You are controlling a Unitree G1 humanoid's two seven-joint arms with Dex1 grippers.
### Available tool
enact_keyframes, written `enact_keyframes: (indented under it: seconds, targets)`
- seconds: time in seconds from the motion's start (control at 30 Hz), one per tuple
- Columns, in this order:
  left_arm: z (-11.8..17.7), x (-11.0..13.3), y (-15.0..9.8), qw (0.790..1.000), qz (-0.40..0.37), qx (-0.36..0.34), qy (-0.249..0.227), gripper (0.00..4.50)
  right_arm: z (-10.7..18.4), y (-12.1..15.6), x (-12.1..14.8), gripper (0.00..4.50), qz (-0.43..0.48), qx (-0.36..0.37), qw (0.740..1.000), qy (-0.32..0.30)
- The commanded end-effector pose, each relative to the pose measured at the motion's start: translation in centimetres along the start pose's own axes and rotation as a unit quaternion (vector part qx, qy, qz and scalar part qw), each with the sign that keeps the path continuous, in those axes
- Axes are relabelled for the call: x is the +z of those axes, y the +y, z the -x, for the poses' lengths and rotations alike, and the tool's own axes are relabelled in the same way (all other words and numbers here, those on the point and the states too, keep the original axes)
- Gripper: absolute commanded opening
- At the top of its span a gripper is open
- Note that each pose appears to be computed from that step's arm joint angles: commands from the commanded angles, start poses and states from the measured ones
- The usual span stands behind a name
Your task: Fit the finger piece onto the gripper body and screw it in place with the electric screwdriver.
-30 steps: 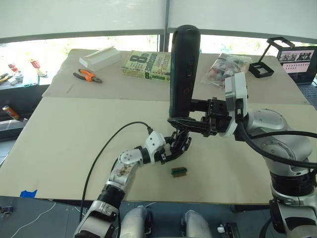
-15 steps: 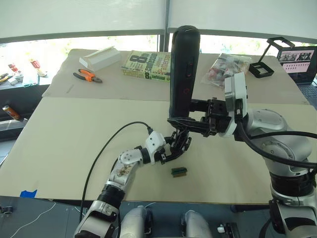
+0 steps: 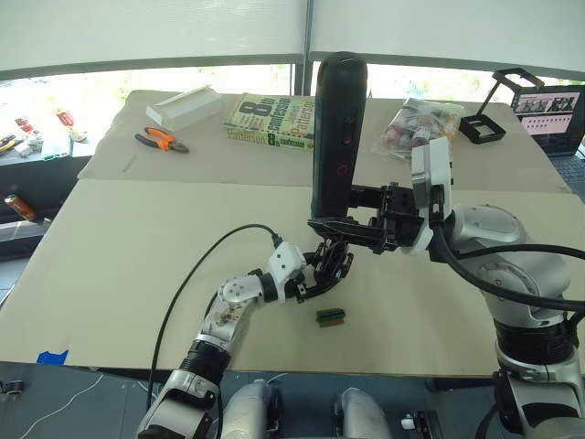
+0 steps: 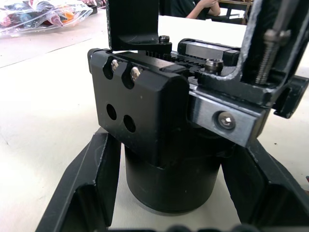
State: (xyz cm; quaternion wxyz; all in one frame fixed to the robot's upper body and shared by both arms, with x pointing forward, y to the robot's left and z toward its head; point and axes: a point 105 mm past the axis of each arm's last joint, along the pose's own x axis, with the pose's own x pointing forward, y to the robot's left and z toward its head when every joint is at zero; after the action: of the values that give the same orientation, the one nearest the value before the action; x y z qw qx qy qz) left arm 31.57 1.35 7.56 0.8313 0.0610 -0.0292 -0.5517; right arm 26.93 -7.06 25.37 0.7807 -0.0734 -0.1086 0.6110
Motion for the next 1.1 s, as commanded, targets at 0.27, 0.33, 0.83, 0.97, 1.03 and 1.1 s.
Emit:
enact_keyframes:
  seconds: [0.27,0.33,0.83,0.97,1.03,1.1]
  targets:
    - [-0.2,-1.5,-1.5,0.999,0.021,-0.024,0.023,2.51,0.2,0.7,1.3,1.92,0.022,0.007,1.0,-0.019]
    - [-0.2,-1.5,-1.5,0.999,0.021,-0.024,0.023,2.51,0.2,0.7,1.3,1.92,0.02,0.008,1.0,-0.018]
    - [-0.2,-1.5,-1.5,0.999,0.021,-0.025,0.023,2.51,0.7,-0.1,0.3,1.92,0.008,-0.019,1.0,-0.009]
    - [-0.3,-1.5,-1.5,0.999,0.021,-0.025,0.023,2.51,1.0,-0.6,-0.3,1.92,-0.01,-0.037,0.999,-0.01]
    - [-0.3,-1.5,-1.5,0.999,0.022,-0.025,0.024,2.51,1.2,-0.9,-0.6,1.92,-0.021,-0.045,0.999,-0.007]
    - [-0.3,-1.5,-1.5,0.999,0.022,-0.025,0.024,2.51,1.3,-1.1,-1.0,1.92,-0.03,-0.053,0.998,-0.004]
